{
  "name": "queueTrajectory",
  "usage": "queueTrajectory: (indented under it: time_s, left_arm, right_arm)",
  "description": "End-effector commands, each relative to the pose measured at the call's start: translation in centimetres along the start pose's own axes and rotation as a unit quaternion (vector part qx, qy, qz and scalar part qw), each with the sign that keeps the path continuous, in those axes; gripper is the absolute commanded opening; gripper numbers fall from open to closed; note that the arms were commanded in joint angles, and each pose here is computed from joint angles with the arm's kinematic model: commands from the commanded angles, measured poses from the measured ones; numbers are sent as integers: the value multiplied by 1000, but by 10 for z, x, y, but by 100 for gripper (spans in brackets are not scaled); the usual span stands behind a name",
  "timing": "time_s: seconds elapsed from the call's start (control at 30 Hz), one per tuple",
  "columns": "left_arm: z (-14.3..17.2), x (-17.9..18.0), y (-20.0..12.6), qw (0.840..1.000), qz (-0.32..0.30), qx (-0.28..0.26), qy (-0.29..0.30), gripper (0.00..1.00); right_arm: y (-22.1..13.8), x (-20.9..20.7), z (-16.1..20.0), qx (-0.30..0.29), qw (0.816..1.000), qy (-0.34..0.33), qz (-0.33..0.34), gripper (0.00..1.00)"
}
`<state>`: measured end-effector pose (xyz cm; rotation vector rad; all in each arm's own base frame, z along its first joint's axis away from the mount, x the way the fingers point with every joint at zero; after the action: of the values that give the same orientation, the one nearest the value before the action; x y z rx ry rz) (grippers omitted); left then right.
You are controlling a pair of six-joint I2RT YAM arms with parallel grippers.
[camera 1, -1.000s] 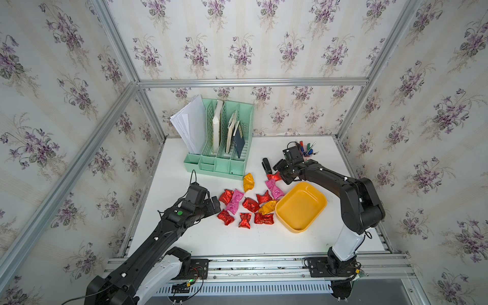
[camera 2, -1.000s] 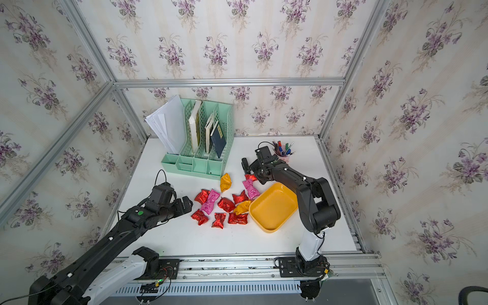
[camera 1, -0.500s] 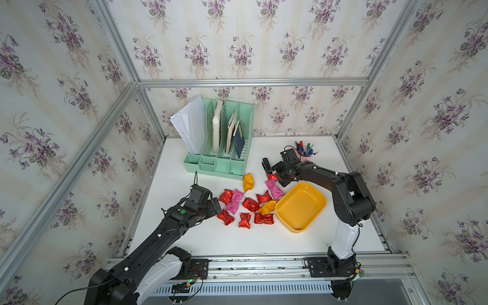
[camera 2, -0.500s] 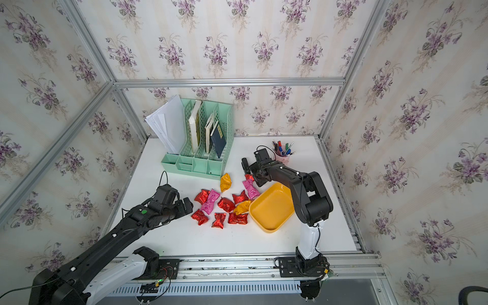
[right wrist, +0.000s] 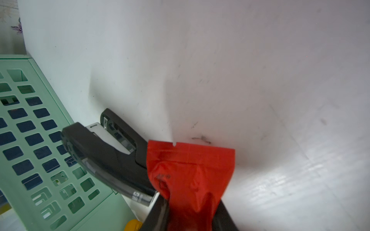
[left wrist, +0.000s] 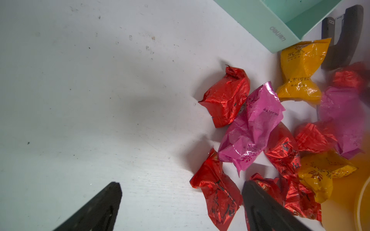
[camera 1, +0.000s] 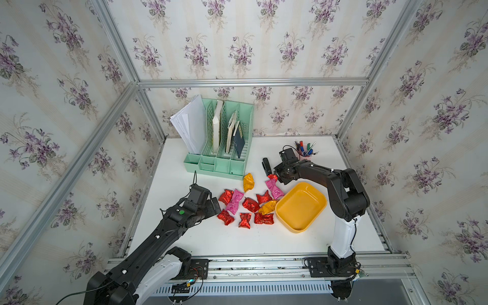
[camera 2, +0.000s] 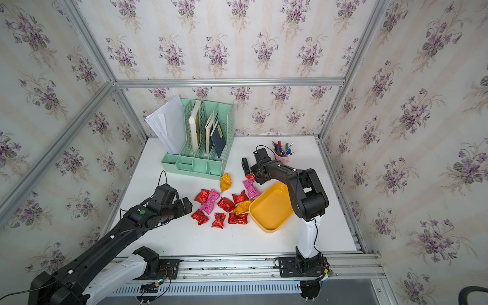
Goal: Put the tea bags into the storage box
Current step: Pick up the tea bag from the center of the board, then place the tea bag in the storage box.
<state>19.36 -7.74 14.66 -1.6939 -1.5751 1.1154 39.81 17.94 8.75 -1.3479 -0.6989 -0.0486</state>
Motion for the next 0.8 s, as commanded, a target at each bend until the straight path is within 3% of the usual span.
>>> queueTrajectory:
  time_s: [0.0,0.23,0.4,0.57,0.77]
  left_arm:
    - [-1,3,-4,1000,-13,1,19,99]
    - [-6,-2,-8,1000,2,-4,26,99]
    - [-12,-11,-7,999,23,3,46,99]
    - [-18,-24,3,996,54,12,73,99]
    - [-35,-37,13,991,65,23,116,99]
  right_arm:
    - [-13,1,-4,-22,999,-36,-3,28]
    - [-58,18,-2,-32,990,-128,-42,25]
    - [-91,13,-1,-34,979,-199,-33,25]
    - [-117,-28,3,-17,973,-230,0,25]
    - [-123,-98,-5,21,983,-183,14,25]
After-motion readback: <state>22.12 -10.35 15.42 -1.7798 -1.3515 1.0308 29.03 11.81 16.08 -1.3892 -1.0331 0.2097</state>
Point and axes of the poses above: each gripper's point midway between its finger pads, its own y axis out along the fingers, its own x axis along the line the jaws close on, z = x × y, the point moved 6 cm from there along -y, back along the fingers, and after that the axes turned 15 degrees about y, right-handed, at the moved point
